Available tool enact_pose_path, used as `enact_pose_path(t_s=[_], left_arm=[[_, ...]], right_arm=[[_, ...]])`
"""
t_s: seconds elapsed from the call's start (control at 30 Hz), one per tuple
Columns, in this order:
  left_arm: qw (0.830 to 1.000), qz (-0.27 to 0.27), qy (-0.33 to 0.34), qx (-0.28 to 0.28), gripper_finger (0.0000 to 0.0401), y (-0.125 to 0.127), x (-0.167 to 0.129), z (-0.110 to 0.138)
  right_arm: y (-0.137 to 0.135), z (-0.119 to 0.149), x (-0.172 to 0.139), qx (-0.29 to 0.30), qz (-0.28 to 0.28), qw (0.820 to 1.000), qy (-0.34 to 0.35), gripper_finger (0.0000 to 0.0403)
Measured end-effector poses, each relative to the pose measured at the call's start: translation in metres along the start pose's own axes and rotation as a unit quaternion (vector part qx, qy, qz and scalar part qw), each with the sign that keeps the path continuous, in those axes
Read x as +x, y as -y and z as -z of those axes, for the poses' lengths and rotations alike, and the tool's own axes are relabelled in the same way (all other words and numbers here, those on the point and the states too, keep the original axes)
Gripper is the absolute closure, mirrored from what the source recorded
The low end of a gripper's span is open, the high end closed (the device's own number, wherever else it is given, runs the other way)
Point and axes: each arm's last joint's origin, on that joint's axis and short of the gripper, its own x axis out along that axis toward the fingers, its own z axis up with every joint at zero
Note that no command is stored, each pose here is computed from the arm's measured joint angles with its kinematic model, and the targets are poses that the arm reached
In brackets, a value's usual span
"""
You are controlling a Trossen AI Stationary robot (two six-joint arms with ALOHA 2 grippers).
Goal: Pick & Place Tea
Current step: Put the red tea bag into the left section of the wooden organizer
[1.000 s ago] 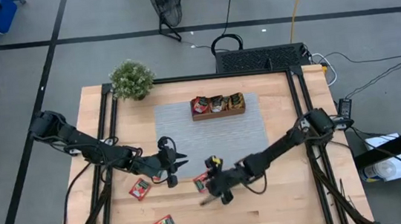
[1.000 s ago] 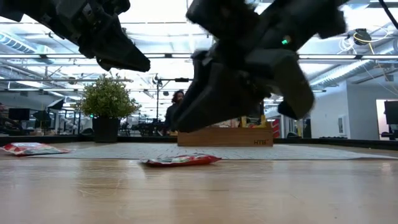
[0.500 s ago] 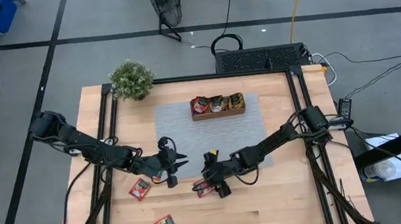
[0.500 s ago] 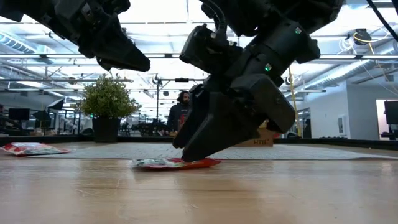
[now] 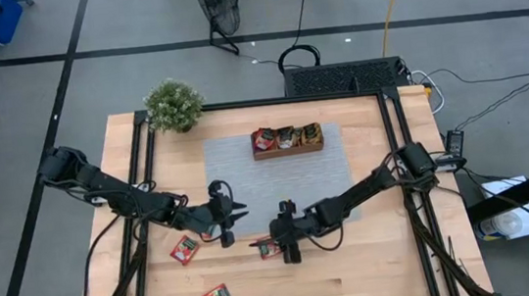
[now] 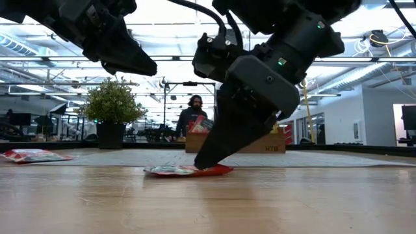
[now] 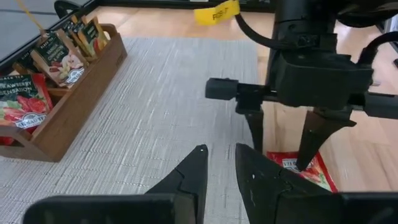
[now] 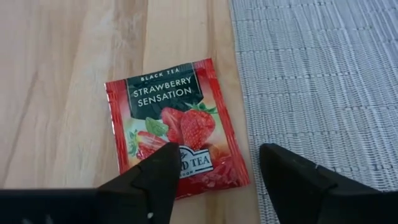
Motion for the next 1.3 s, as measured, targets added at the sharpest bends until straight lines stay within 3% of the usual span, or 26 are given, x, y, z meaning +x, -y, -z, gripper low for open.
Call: enact_pose_path(t_s=[0.23, 0.4, 0.87, 1.3], left_arm=[[1.000, -0.001, 0.000, -0.001, 0.0313, 0.000, 0.000, 0.000], [1.000, -0.001, 0.000, -0.001, 0.0313, 0.000, 0.000, 0.000], [1.000, -0.002, -0.006, 0.002, 0.0313, -0.001, 0.000, 0.001], [1.000, -0.004, -0.006, 0.001, 0.0313, -0.002, 0.001, 0.001]], right_arm=[[-0.018, -0.008, -0.004, -0.004, -0.067, 0.996, 0.055, 0.0196], [-0.019, -0.011, -0.007, -0.022, -0.084, 0.994, 0.064, 0.0194], [-0.057, -0.012, -0.037, -0.211, -0.111, 0.964, 0.122, 0.0195], [-0.055, -0.003, -0.019, -0.209, -0.086, 0.969, 0.102, 0.0186]])
